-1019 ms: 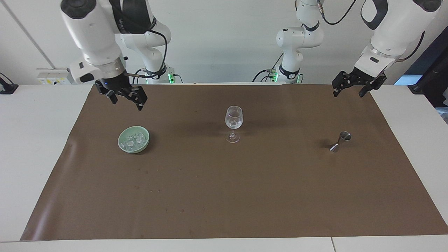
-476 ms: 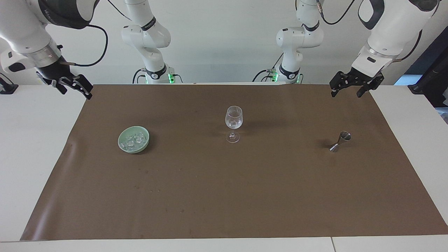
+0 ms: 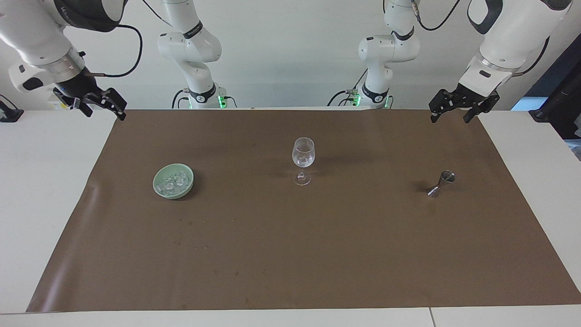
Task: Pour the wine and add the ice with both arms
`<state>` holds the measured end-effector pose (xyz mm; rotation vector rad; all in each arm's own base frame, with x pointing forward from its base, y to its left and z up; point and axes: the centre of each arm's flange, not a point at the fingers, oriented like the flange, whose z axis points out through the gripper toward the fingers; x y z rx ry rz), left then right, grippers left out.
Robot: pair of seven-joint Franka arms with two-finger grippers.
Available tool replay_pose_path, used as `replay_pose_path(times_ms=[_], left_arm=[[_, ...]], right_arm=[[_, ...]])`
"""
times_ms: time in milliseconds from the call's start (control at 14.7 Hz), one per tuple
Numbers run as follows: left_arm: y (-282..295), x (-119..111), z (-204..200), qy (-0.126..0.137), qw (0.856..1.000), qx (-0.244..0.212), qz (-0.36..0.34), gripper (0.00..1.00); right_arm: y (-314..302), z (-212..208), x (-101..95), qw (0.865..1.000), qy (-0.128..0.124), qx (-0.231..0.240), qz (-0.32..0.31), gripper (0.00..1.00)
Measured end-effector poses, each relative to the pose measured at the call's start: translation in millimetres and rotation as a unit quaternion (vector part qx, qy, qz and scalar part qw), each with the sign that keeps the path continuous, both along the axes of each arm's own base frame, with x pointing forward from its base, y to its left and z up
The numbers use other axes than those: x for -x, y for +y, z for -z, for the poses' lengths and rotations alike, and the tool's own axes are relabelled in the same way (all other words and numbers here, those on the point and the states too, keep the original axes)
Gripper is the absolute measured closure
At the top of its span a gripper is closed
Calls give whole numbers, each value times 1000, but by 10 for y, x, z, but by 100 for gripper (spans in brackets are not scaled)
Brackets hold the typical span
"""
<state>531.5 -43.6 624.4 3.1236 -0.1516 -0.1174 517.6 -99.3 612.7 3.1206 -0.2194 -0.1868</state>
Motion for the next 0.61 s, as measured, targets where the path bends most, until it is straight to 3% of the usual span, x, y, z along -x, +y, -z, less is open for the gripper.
replay_pose_path(times_ms=[612], left_arm=[[35, 21, -14, 7, 1000, 3, -3, 0]], right_arm=[[136, -88, 24, 1000, -11, 1, -16, 0]])
